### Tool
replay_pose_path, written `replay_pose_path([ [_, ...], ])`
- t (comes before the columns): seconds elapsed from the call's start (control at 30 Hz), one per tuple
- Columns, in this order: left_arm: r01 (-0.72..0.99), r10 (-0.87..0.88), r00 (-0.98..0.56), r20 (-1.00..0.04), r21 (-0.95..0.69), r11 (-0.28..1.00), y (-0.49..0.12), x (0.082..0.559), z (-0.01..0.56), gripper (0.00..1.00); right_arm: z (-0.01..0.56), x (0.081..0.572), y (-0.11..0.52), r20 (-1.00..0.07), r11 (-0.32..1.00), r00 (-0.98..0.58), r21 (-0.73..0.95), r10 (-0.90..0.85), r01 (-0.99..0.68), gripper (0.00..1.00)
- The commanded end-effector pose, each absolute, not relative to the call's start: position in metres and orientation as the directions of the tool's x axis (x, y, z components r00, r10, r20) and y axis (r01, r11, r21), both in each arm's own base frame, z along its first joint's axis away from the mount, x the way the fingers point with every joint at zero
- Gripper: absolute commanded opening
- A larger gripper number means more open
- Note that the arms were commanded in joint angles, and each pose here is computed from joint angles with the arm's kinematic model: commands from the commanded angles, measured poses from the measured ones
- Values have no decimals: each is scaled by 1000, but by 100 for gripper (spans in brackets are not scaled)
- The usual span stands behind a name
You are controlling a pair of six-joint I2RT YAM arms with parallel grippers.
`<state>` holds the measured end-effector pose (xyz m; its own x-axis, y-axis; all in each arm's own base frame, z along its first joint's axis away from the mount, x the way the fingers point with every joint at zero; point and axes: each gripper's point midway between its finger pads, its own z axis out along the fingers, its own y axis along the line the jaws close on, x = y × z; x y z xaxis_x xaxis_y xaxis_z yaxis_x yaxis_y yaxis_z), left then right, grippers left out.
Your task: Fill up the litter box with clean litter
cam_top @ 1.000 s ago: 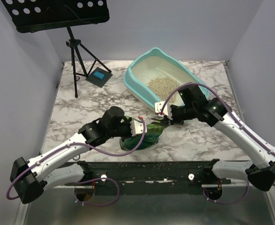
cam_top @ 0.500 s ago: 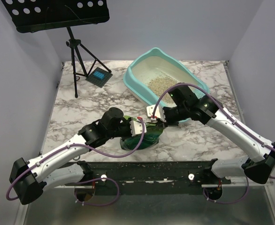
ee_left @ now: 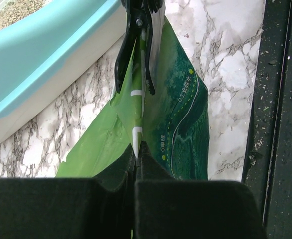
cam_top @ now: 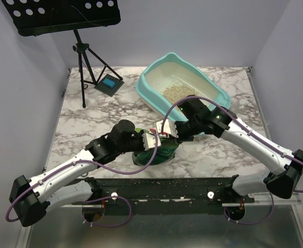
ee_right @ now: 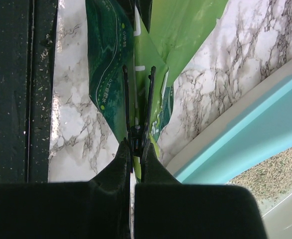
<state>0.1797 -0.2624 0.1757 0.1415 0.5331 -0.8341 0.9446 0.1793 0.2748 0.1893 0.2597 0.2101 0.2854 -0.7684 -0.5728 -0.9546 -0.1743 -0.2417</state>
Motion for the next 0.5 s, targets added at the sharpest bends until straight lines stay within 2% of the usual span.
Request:
replay_pose_path([
  [0.0,903,388,252,-887,359,234,-277,190,228,4,191,188,256,-532,-166,250,-201,-809,-965,0],
  [0.2,902,380,245,-892,353,247,-277,191,231,6,168,190,260,-502,-164,220,-152,-836,-975,3],
  [0.47,899,383,241,-892,354,258,-277,193,231,7,152,190,267,-490,-161,190,-103,-850,-982,22],
])
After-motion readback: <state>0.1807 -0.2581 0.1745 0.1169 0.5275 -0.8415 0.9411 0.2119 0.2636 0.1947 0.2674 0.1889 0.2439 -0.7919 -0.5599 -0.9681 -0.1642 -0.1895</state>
